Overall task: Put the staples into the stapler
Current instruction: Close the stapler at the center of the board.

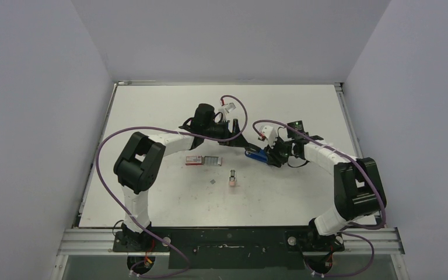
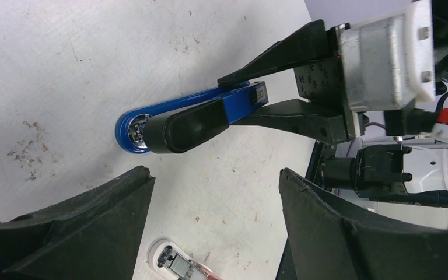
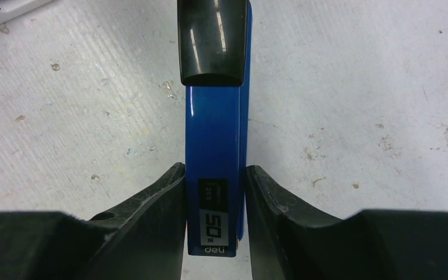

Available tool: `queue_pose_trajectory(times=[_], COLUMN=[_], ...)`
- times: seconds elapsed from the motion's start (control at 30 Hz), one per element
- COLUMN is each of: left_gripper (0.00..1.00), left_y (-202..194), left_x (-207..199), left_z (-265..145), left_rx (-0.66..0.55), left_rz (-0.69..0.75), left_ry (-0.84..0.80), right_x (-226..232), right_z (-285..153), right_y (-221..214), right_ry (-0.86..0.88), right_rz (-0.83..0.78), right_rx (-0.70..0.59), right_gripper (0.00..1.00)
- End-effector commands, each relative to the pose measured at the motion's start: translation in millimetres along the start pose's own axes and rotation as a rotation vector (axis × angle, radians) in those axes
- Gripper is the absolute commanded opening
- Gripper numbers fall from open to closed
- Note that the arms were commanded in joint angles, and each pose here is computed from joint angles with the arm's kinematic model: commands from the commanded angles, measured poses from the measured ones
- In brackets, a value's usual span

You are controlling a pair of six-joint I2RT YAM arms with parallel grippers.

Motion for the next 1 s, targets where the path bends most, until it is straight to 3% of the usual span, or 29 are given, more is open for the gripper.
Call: queue_pose_trajectory(times=[0.0, 0.27, 0.37, 0.6, 0.77, 0.97], left_gripper=[0.77, 0.78, 0.78, 0.78, 0.78, 0.78], left_y=[22, 22, 22, 21, 21, 21], left_x=[-28, -27, -27, -27, -27, -25], left_z=[-3, -3, -3, -4, -4, -4], left_rx=[-0.052, -0.053, -0.053, -0.049, -0.048, -0.047], left_rz=[0.070, 0.077, 0.082, 0.081, 0.087, 0.082], left_ry=[-0.054, -0.050, -0.051, -0.052, -0.054, -0.046], right_x=[-11, -7, -12, -23, -21, -12], right_z=[5, 12, 12, 9, 11, 17], right_y=[-7, -16, -9, 12, 9, -4], right_ry=[-0.010, 0.009, 0.003, -0.022, -0.008, 0.014], right_rz=[-0.014, 0.011, 0.023, 0.058, 0.057, 0.051], right_rx=[0.023, 0.051, 0.029, -0.034, -0.022, 0.013], right_gripper=[0.11, 0.40, 0.46, 0.49, 0.39, 0.38])
Point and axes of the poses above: each gripper's point midway between its finger pads, its own z axis out along the fingers, its own x axis along the line the jaws close on, y = z × x, the point moved 1 cm from there along -z, back along the fingers, and after that the axes turned 10 degrees about -z, right-handed, at the moved point
